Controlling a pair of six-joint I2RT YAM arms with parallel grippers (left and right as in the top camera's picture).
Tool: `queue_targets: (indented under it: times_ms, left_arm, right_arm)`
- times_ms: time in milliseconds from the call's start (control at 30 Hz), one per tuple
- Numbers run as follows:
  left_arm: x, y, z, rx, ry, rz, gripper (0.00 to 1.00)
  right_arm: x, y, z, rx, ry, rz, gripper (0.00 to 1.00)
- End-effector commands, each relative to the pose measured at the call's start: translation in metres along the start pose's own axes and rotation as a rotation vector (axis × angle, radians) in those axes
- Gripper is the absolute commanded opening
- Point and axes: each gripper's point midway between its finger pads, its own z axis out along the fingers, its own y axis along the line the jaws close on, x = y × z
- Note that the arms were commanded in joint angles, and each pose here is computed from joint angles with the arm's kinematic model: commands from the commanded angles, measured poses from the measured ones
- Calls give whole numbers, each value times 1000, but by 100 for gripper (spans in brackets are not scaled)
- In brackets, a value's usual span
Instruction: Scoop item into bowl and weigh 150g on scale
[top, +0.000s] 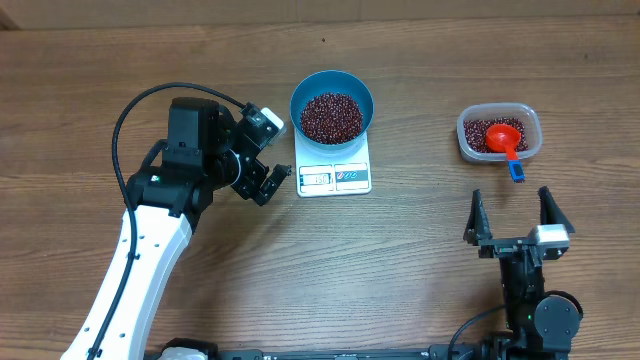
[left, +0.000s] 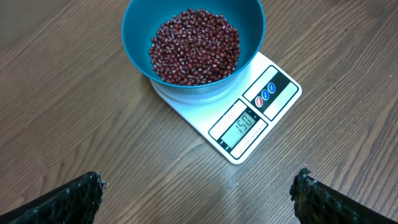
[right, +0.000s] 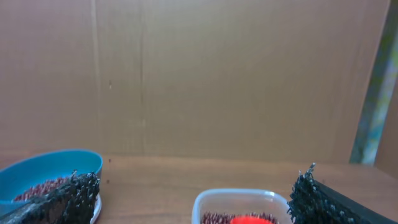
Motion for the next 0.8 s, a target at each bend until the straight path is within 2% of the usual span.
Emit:
queue_targets:
  times_ms: [0, 167, 767]
  left_arm:
    - [-8, 1, -3, 5, -21, 14, 100]
    - [-8, 1, -3, 5, -21, 14, 99]
    - [-8, 1, -3, 5, -22, 14, 100]
  right_arm:
    - [13, 1, -1, -3, 39, 5, 100]
    - [52, 6, -5, -23, 199, 21, 100]
    - [53, 5, -6, -18, 204, 24, 100]
